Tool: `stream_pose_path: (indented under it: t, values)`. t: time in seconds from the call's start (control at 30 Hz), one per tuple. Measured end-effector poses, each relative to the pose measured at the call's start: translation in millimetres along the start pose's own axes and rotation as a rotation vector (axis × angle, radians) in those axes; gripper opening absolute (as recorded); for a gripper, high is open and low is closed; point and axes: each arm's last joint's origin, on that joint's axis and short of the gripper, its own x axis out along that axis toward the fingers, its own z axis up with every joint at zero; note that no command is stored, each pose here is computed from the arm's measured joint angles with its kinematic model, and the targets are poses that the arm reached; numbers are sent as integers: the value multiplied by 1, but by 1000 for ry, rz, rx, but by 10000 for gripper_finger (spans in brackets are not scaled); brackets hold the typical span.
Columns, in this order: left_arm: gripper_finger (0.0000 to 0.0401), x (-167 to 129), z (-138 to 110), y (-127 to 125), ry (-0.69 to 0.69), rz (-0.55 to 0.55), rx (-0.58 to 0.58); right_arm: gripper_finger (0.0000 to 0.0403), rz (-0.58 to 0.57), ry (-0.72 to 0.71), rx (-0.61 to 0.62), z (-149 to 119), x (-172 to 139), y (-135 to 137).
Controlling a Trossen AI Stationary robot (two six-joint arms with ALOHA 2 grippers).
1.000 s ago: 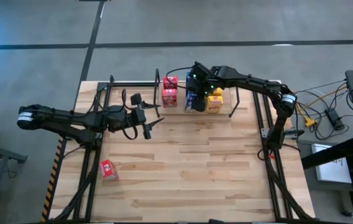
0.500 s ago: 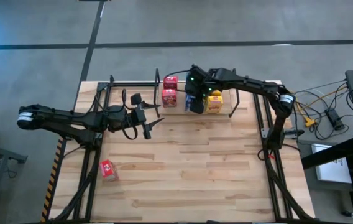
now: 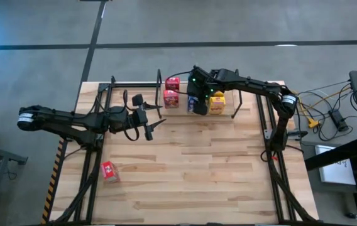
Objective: Stack cereal on shelf
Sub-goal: Put the blue cereal box on the shelf aligned with the other blue cereal boxes
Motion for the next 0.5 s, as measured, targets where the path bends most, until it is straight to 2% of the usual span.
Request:
stream_pose_path:
  t: [0.3, 0.5]
  values:
    - [236, 0, 0, 0, 0, 0, 0, 220, -2, -2, -146, 0, 0, 0]
    - [236, 0, 0, 0, 0, 0, 0, 226, -20, -1, -151, 1, 0, -1]
